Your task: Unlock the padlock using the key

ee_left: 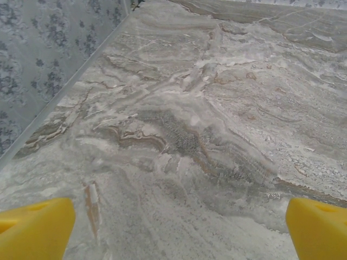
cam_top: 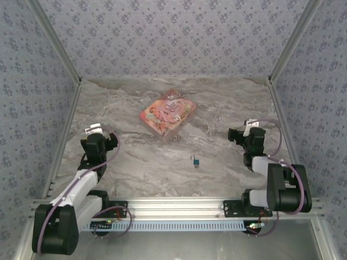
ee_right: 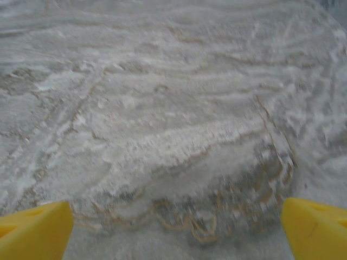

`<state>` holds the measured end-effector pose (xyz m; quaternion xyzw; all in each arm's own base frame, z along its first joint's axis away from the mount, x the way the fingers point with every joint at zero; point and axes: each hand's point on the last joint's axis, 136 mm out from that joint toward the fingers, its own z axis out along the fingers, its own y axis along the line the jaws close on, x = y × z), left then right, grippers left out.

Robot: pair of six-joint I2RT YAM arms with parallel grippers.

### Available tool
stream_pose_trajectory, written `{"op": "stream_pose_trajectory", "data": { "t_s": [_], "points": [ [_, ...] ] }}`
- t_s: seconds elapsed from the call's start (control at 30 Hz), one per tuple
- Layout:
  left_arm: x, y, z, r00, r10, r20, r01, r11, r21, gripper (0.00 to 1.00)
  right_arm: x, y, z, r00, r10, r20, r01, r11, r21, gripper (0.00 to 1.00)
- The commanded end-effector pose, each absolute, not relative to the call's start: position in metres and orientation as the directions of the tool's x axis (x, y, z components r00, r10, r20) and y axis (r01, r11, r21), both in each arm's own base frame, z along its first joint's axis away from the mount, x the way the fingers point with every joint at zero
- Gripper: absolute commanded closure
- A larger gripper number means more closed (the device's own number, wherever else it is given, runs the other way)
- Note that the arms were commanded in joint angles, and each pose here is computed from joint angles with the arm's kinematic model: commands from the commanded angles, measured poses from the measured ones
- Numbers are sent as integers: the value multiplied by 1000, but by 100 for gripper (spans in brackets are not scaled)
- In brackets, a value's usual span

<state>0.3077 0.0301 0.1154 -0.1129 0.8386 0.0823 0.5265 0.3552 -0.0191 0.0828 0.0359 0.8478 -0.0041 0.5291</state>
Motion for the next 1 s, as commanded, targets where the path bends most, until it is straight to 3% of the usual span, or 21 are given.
{"op": "stream_pose_trajectory", "data": {
  "t_s": [0.0, 0.13, 0.23, 0.7, 0.97],
  "points": [
    [323, 22, 125, -359, -64, -931, -201, 980, 10, 0, 374, -11, 102, -322, -9, -947, -6, 1000, -7, 0],
    [336, 13, 124, -322, -38, -946, -140, 990, 7, 1, 382, -5, 91, -324, -24, -946, -51, 999, -8, 0],
    [346, 6, 126, -295, -13, -956, -97, 995, 16, 1, 390, -12, 82, -404, 3, -915, -14, 1000, 10, 0],
    [374, -8, 103, -218, 65, -974, 5, 998, 65, 1, 391, -14, 83, -399, -4, -917, 11, 1000, -10, 0],
    [398, 14, 88, -389, -27, -921, -70, 998, 0, 0, 391, -13, 83, -399, -15, -917, 16, 1000, -23, 0]
  ]
}}
